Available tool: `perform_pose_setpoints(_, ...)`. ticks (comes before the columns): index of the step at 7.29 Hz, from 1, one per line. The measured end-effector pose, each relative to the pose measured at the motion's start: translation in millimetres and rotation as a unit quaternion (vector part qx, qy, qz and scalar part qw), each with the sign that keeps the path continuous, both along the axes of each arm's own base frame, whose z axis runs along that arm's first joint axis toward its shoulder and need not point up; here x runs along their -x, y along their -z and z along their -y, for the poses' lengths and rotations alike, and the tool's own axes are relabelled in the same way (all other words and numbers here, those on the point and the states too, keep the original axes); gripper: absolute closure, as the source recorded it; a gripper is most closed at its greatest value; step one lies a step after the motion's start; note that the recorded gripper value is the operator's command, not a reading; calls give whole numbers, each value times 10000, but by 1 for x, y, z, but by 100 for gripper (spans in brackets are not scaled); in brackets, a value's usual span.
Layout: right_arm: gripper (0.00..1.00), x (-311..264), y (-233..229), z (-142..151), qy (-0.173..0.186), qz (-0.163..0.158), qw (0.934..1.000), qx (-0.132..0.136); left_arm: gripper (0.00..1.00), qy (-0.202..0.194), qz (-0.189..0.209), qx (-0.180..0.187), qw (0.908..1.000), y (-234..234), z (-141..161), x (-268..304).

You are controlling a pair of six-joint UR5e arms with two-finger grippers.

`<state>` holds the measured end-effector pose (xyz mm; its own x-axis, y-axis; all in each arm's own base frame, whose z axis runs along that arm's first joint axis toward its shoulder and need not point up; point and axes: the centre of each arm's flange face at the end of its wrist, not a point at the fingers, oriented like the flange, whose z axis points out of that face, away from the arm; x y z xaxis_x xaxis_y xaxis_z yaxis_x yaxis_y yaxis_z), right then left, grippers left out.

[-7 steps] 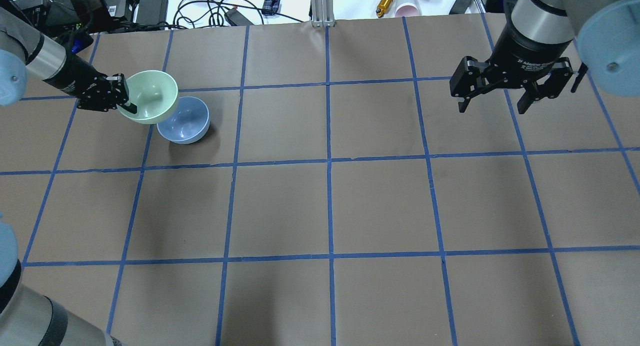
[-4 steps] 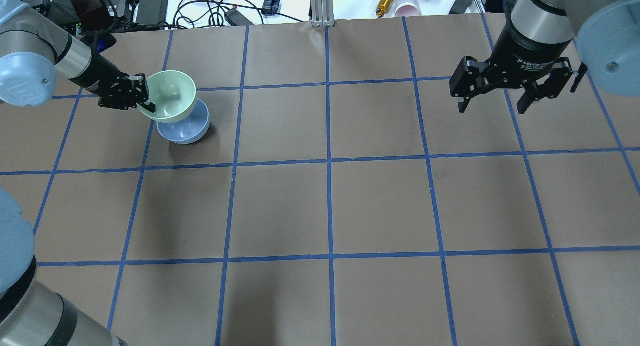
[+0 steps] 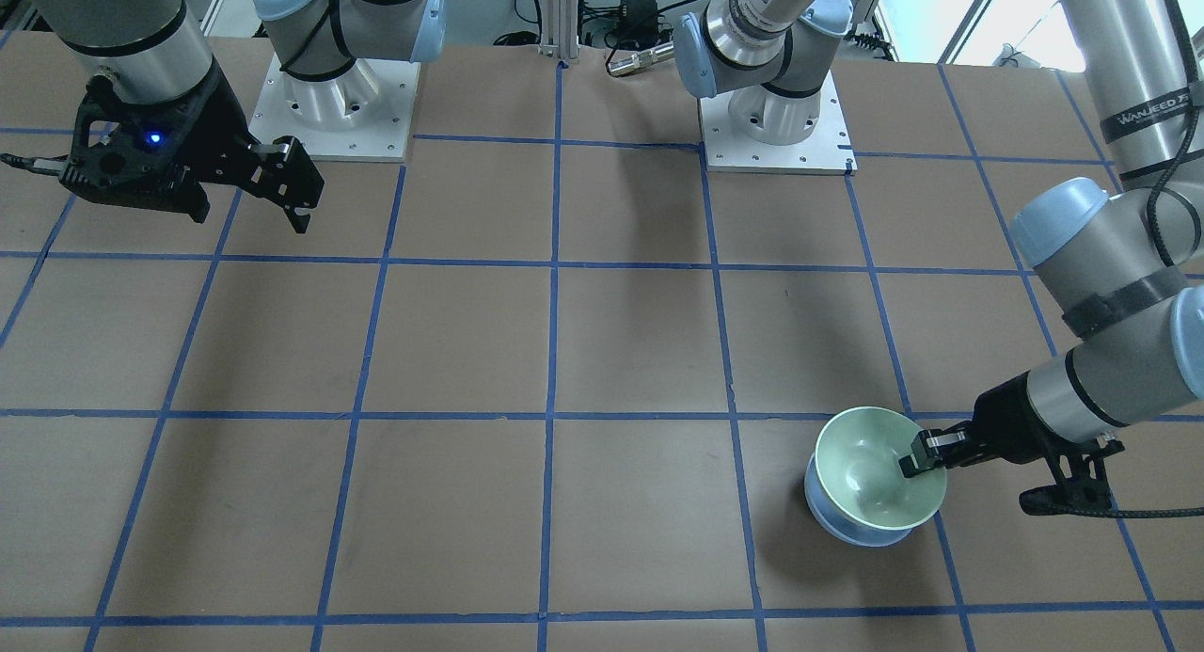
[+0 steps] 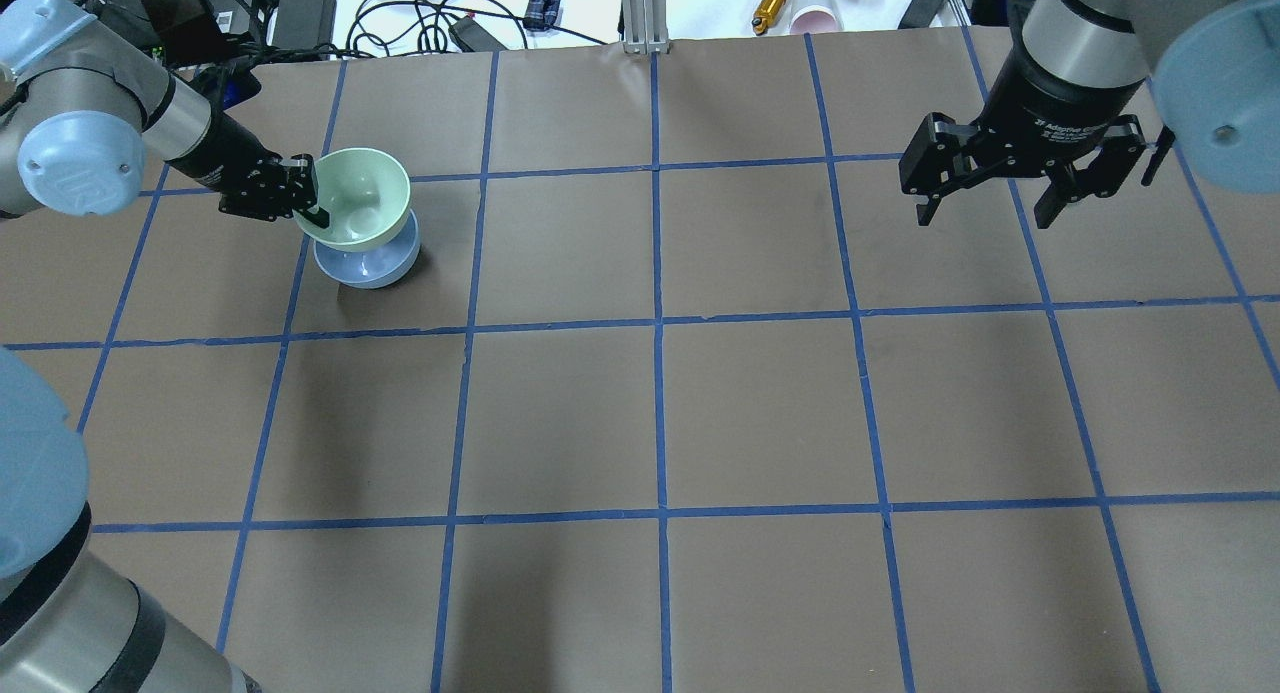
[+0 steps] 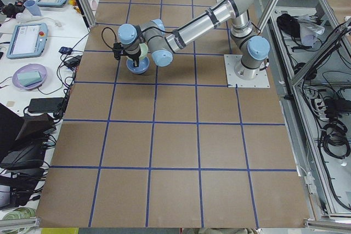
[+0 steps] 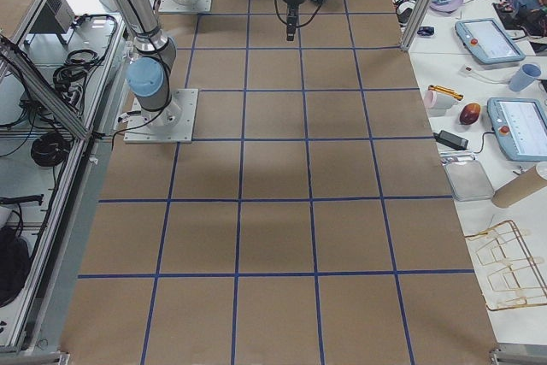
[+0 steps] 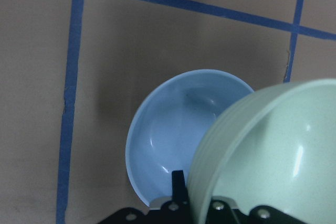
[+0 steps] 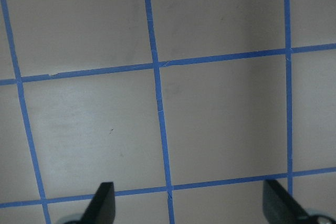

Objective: Stack green bowl on blue bowl
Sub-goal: 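Lower the green bowl into the blue bowl and open the left gripper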

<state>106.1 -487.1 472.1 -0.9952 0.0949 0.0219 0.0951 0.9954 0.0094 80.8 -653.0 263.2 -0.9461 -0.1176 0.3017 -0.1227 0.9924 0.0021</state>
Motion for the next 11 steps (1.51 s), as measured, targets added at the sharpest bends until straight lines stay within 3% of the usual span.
perform_pose_setpoints(4,0,0,0,0,0,0,10000,1,97,173,68,-33,9998,10,0,-2)
perform_pose_setpoints(7,0,0,0,0,0,0,10000,1,91,232,108,-26,9997,10,0,-4)
perform_pose_setpoints(8,0,0,0,0,0,0,10000,1,69,232,114,-42,9997,12,0,-4)
perform_pose_setpoints(9,0,0,0,0,0,0,10000,0,31,222,121,-62,9997,13,0,-5)
perform_pose_setpoints(10,0,0,0,0,0,0,10000,-1,0,203,126,-77,9997,14,0,-5)
perform_pose_setpoints(11,0,0,0,0,0,0,10000,-1,0,189,132,-79,9997,14,1,-6)
